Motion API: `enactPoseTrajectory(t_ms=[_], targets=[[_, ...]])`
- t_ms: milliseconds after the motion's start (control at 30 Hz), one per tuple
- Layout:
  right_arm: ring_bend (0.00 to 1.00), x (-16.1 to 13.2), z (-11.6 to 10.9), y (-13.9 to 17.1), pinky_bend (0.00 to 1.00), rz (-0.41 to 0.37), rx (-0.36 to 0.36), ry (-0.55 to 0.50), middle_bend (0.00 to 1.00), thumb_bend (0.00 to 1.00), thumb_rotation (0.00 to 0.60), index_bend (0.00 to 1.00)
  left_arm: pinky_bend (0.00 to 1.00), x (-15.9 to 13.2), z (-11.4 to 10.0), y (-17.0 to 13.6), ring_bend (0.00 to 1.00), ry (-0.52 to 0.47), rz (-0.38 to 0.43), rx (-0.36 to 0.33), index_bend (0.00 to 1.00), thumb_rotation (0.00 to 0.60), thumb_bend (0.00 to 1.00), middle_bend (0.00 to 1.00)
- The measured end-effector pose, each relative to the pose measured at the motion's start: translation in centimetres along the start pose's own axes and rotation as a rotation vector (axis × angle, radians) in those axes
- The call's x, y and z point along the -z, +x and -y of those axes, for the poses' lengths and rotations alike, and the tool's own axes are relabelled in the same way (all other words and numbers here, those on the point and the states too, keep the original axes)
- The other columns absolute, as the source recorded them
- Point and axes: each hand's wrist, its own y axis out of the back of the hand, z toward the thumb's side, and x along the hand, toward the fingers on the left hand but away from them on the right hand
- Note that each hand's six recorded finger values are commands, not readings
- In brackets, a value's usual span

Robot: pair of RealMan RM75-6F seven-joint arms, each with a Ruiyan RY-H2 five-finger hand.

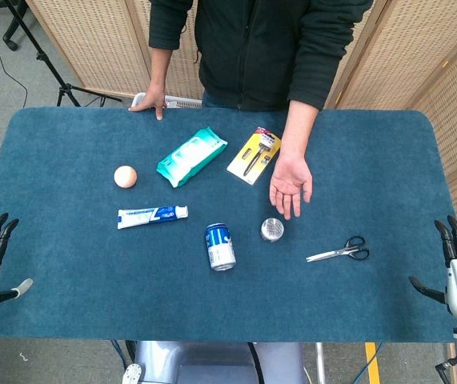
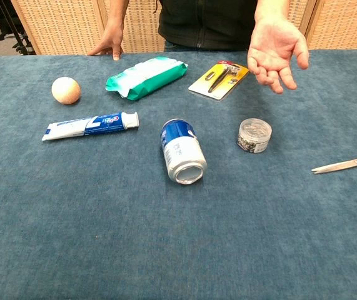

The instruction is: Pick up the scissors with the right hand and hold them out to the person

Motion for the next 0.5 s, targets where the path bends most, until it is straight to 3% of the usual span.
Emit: enactPoseTrajectory(t_ms=[300, 500], targets=[[0.0, 0.0, 0.6, 0.0, 0.0, -0.007, -0.03, 0.025, 0.0, 0.0, 0.6, 0.02, 0.0, 0.2, 0.0, 0.1, 0.0, 0.003, -0.004, -0.004, 0.0, 0.6, 0.0, 0.0], [0.0, -0.5, 1.2, -1.0, 0.0, -0.071, -0.056, 0.032, 0.0, 0.1, 0.6, 0.23, 0.0, 0.2, 0.0, 0.3, 0.0, 0.005, -0.002, -0.006, 0.0, 0.6, 0.0, 0.0]])
